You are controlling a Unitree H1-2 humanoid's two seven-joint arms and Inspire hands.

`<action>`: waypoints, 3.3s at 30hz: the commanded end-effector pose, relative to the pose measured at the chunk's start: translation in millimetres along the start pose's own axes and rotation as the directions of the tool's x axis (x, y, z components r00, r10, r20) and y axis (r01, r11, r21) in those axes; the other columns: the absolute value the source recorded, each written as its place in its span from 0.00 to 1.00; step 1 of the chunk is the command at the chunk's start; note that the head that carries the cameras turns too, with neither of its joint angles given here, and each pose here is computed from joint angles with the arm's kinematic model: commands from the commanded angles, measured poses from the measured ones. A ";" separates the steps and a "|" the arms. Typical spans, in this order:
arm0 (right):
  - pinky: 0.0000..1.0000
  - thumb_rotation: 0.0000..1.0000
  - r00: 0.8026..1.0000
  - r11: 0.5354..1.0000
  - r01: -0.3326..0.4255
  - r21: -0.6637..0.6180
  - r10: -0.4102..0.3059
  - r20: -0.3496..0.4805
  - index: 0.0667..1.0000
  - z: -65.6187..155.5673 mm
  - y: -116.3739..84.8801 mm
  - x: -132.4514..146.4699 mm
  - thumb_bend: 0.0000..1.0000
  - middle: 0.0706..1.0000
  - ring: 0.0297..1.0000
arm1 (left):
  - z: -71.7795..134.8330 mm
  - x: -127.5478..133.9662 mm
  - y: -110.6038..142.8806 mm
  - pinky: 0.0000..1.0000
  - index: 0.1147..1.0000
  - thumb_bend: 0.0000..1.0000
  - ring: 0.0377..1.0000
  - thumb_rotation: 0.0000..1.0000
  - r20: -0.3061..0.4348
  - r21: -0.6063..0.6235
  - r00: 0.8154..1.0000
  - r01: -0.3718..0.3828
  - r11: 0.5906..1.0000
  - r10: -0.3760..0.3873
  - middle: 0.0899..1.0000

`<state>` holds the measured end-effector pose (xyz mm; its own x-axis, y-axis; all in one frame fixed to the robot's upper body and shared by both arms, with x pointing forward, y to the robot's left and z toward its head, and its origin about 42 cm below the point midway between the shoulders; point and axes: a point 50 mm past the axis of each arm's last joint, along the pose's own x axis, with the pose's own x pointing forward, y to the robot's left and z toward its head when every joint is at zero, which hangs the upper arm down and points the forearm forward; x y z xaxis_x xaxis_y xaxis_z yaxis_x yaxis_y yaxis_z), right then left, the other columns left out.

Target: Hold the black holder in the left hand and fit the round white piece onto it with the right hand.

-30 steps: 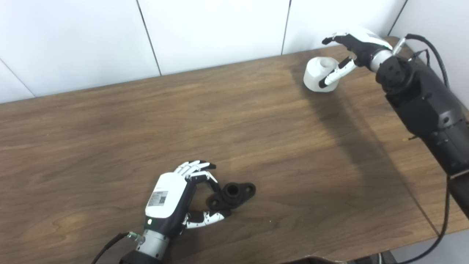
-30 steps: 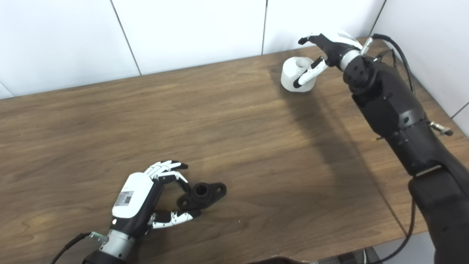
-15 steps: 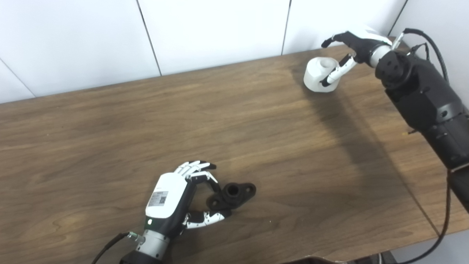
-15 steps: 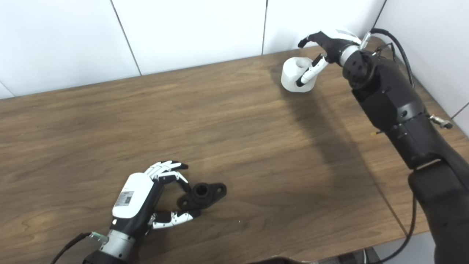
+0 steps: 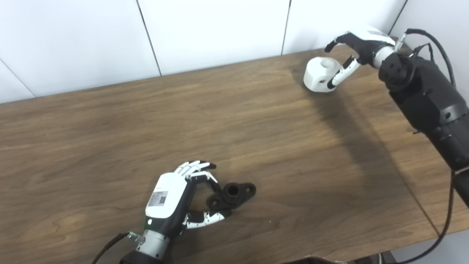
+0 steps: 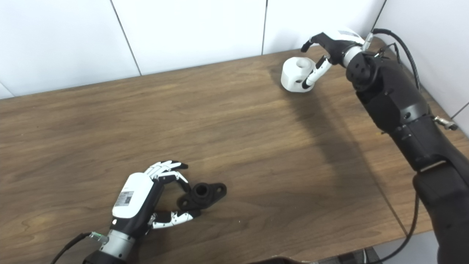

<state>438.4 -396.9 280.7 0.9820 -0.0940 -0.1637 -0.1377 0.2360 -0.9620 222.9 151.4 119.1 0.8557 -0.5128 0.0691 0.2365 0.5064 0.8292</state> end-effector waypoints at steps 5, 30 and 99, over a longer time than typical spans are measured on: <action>0.86 0.17 0.994 0.994 0.103 -0.043 -0.102 0.037 0.70 1.0 -29.8 0.1 0.93 0.90 0.98 | -5.2 -10.8 -12.2 0.85 0.42 0.52 0.85 0.06 -0.053 -0.021 0.995 0.085 0.996 -0.086 0.78; 0.86 0.18 0.996 0.996 0.089 -0.021 -0.088 0.029 0.70 3.0 -17.5 6.9 0.93 0.89 0.97 | -10.4 -13.2 -11.7 0.85 0.42 0.52 0.85 0.06 -0.059 -0.017 0.994 0.094 0.995 -0.094 0.79; 0.82 0.13 0.927 0.988 0.109 -0.113 -0.060 0.370 0.45 79.1 -47.7 -103.9 0.52 0.78 0.91 | 7.6 -3.4 -28.1 0.86 0.42 0.52 0.84 0.06 -0.048 0.003 0.994 0.094 0.996 -0.094 0.78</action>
<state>359.0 -319.0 339.3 0.9644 0.2587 -0.0556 -0.0925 0.1326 -0.9868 218.4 136.9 117.3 0.8583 -0.5092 0.0631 0.2350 0.4994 0.8339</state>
